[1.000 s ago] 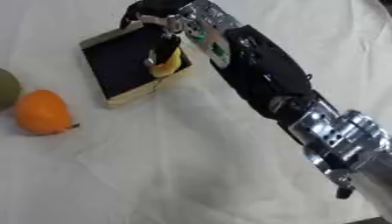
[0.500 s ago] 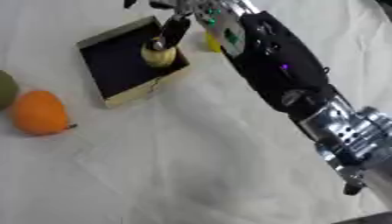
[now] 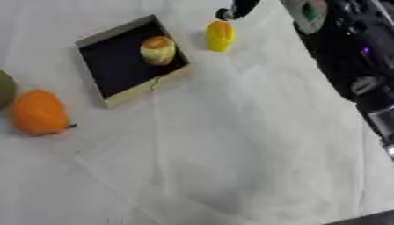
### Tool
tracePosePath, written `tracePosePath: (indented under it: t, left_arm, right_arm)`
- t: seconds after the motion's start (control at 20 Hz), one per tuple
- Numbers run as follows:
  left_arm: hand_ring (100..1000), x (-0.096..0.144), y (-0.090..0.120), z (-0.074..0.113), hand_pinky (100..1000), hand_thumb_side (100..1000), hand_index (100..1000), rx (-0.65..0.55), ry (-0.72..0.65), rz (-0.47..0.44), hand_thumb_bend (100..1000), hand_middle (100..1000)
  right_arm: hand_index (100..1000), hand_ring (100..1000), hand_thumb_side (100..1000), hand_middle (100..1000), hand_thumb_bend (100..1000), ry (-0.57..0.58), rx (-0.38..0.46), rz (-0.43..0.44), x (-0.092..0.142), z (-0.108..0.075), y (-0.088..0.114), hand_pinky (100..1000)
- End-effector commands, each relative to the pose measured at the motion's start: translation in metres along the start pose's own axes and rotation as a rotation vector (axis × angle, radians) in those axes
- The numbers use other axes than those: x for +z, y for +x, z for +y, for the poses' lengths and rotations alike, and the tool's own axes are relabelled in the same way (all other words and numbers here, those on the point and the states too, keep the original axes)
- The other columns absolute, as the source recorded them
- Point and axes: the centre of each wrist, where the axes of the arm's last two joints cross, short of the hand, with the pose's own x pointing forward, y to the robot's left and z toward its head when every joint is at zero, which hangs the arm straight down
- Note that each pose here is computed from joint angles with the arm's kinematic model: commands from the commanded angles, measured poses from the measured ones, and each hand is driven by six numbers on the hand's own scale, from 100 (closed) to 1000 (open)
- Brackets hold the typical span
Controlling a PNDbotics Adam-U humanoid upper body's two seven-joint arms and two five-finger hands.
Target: Pick up objects on the table and place them in the box.
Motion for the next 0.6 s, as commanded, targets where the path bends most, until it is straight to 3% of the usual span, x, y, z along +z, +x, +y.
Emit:
tracePosePath:
  t: [0.05, 0.6]
  left_arm:
    - [731, -0.006, 0.014, 0.014, 700, 757, 814, -0.029, 0.029, -0.050, 100, 677]
    - [731, -0.007, 0.017, 0.012, 699, 760, 814, -0.023, 0.028, -0.055, 100, 675]
  right_arm:
    - [903, 947, 143, 869, 446, 0.001, 0.023, 0.030, 0.011, -0.012, -0.015, 909]
    - [916, 952, 173, 877, 431, 0.087, -0.012, 0.032, 0.000, 0.007, -0.023, 912]
